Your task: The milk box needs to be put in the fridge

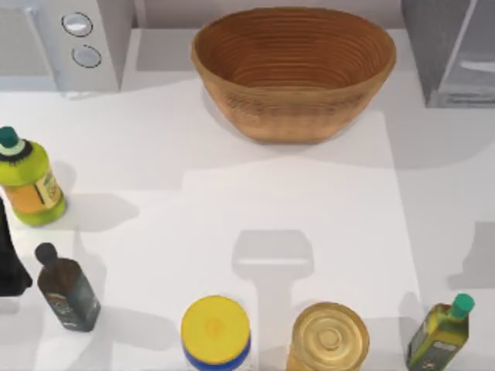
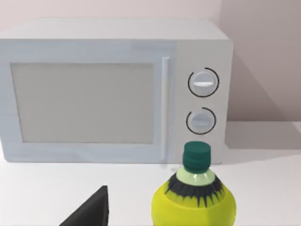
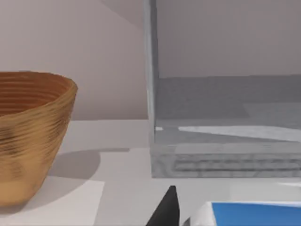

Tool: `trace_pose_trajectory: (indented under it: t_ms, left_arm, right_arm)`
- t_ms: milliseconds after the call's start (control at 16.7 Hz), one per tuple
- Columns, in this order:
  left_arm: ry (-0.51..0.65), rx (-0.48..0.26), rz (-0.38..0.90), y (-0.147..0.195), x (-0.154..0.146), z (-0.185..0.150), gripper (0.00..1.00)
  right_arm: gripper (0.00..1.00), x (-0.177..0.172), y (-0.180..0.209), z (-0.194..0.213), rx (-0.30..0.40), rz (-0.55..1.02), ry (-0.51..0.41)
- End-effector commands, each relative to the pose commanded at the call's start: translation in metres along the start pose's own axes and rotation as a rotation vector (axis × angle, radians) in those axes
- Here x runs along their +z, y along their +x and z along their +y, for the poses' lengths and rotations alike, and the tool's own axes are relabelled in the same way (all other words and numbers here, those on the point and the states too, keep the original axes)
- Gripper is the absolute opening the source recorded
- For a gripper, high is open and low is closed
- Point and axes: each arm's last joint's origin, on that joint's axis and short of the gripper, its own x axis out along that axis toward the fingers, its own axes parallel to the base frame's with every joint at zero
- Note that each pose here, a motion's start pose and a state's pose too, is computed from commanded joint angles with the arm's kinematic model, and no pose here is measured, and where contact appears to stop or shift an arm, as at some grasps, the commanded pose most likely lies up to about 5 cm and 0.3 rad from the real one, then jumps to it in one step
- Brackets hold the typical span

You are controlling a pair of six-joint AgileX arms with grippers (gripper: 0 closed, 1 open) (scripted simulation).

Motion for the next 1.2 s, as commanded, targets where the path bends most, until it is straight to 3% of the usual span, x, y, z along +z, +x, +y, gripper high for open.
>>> trace_pose_trajectory:
  t_ms: [180, 600, 960, 1200]
  left_arm:
    - [0.000, 0.000, 0.000, 0.000, 0.000, 0.000, 1.00]
    - [0.000, 0.000, 0.000, 0.000, 0.000, 0.000, 1.00]
    - [0.000, 0.000, 0.000, 0.000, 0.000, 0.000, 1.00]
    - [0.000, 0.000, 0.000, 0.000, 0.000, 0.000, 1.00]
  right_arm:
    - [0.00, -0.016, -0.001, -0.006, -0.034, -0.019, -0.035]
    - [0.00, -0.015, 0.000, -0.006, -0.033, -0.020, -0.035]
    - [0.00, 0.044, 0.014, -0.008, -0.024, -0.132, -0.057]
    - [0.00, 0.088, 0.063, -0.018, -0.035, -0.158, -0.056]
